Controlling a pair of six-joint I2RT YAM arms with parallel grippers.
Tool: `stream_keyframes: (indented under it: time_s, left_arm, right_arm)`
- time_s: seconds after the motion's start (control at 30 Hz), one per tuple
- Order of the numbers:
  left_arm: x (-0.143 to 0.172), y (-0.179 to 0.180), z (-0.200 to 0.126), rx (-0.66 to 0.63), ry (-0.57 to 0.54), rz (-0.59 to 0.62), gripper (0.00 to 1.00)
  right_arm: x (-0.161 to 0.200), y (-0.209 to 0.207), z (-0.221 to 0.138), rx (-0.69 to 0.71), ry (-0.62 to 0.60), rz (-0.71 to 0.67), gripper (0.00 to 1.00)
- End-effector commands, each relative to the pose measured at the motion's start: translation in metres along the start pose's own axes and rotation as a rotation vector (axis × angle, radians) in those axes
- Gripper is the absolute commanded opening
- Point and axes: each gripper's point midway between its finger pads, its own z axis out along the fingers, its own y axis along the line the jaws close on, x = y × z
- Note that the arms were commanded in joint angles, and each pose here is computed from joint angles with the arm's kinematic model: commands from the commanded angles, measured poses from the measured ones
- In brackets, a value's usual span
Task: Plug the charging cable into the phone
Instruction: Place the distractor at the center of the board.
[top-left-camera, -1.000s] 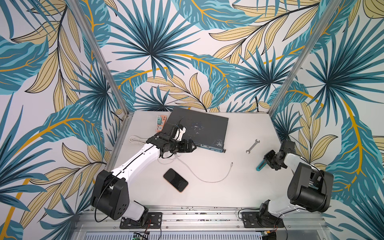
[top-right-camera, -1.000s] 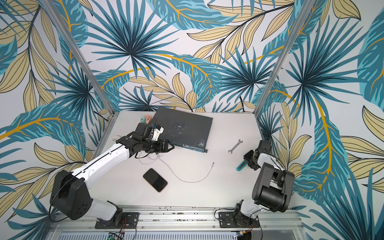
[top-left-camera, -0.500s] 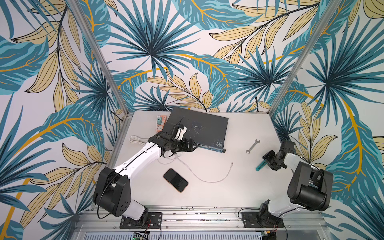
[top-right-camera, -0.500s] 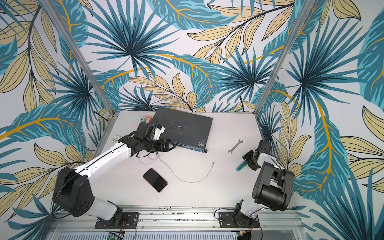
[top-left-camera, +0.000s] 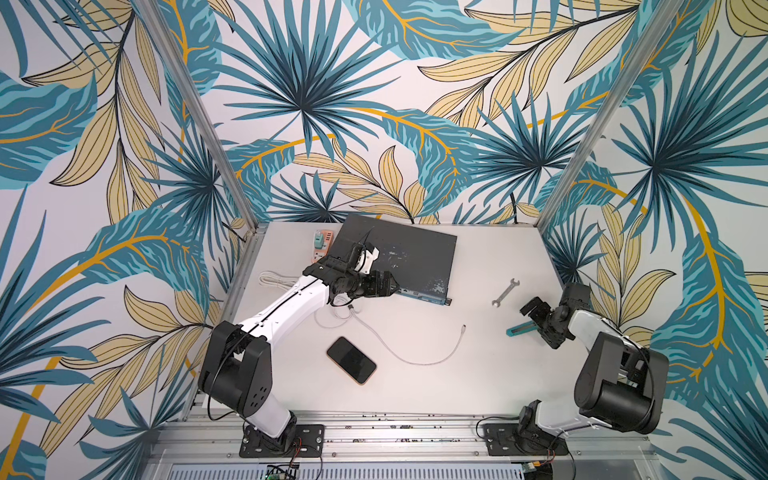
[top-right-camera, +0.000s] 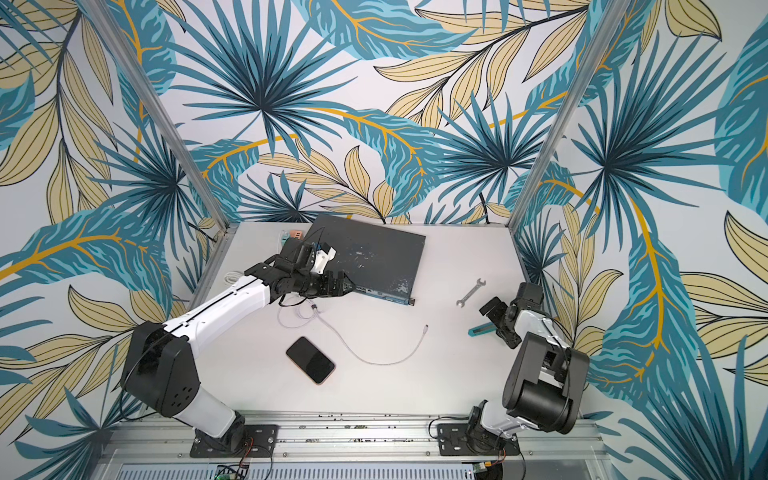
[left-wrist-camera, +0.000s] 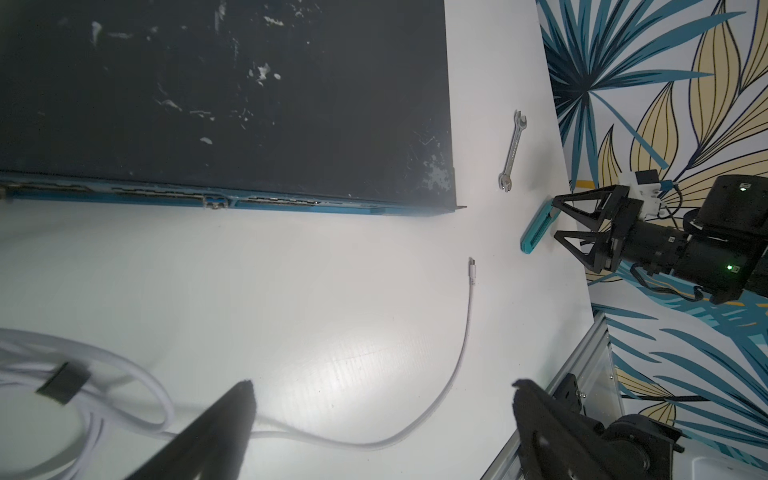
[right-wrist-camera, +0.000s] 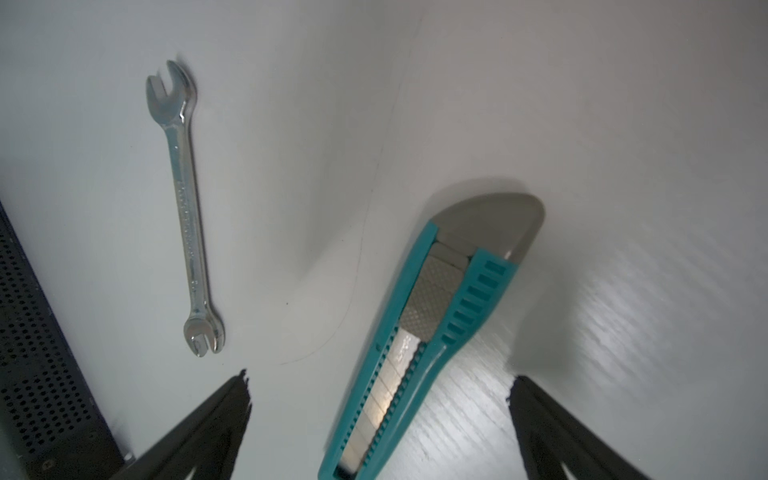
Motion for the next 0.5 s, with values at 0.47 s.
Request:
stream_keyframes:
  time_s: [0.47]
  left_arm:
    - [-0.004,-0.006,0.004,0.011,0.026,0.025,1.0]
  right_arm:
    - [-0.002,0.018,-0.03,-0.078,-0.021,-0.063,1.0]
